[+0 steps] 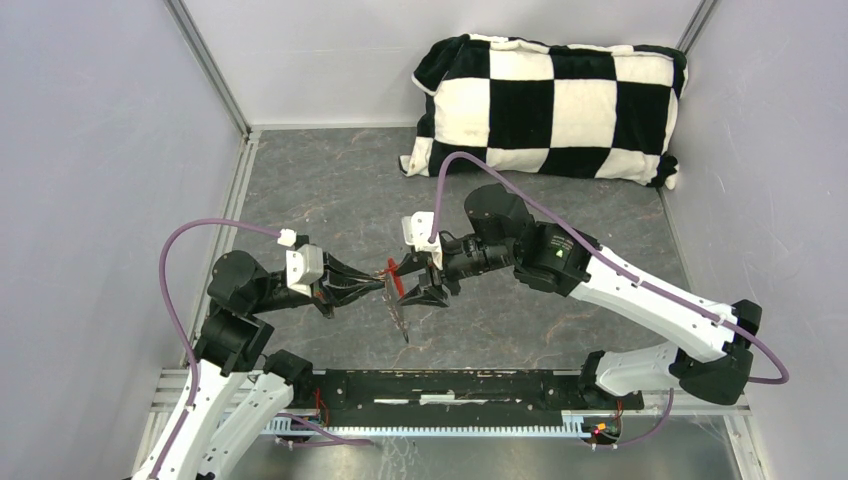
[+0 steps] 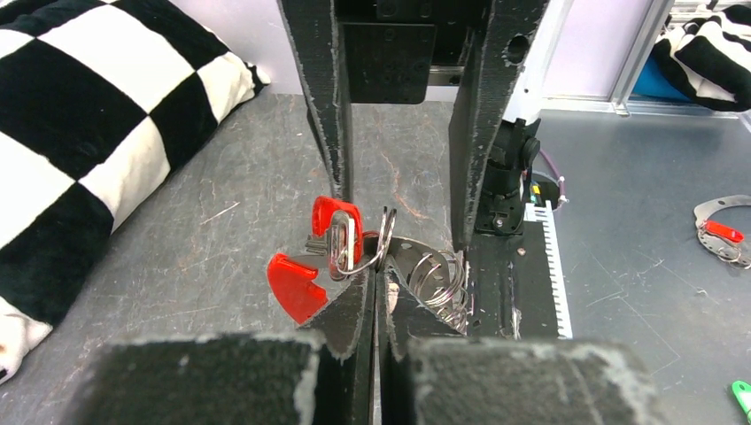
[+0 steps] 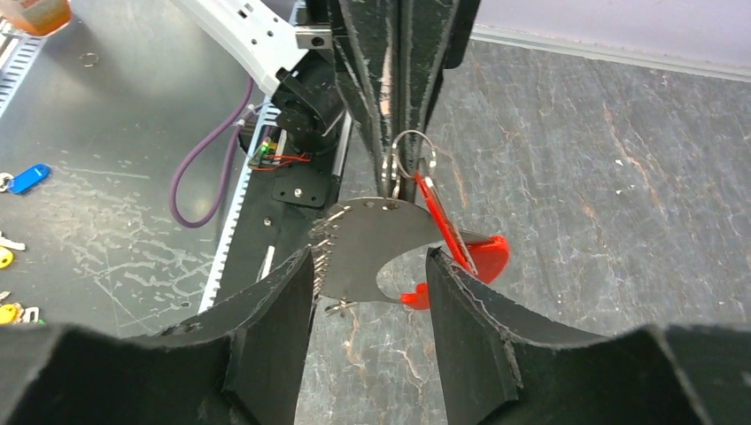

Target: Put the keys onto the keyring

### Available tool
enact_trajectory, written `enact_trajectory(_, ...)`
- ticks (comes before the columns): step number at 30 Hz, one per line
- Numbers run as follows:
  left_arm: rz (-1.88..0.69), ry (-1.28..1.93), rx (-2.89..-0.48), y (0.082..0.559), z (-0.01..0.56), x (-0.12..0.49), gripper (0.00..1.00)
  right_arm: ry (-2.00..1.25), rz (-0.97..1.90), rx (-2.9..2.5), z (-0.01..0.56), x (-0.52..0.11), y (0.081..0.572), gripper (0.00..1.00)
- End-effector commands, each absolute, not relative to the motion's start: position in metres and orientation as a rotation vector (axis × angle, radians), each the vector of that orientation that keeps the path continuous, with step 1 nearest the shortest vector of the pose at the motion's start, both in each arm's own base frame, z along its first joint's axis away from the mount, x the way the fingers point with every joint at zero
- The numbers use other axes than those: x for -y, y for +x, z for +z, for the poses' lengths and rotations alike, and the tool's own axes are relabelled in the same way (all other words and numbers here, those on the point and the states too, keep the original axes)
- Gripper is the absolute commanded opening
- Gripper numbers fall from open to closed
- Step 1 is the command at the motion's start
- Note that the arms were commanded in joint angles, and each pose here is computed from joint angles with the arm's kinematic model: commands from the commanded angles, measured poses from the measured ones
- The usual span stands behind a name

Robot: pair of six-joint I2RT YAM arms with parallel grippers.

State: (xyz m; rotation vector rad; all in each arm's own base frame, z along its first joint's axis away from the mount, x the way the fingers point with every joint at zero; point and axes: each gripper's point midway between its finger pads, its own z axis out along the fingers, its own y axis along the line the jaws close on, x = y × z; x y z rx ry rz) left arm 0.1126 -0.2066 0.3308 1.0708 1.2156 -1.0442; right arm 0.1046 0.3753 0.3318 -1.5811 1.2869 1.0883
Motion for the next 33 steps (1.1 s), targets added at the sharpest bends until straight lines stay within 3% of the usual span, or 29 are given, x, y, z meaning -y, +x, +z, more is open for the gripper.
enact_trajectory(1, -1.043, 1.108, -1.131, 0.103, 0.346, 0.207, 0.02, -1.525, 1.034, -1.213, 0.358, -0.379, 0.118, 0.57)
enact_trajectory(14, -1.032, 1.122, -1.135, 0.105, 0.342, 0.207, 0.02, -1.503, 1.129, -1.095, 0.380, -0.390, 0.108, 0.56)
enact_trajectory(33, -1.010, 1.126, -1.152, 0.110, 0.338, 0.207, 0.02, -1.523, 1.205, -1.039, 0.381, -0.399, 0.097, 0.41)
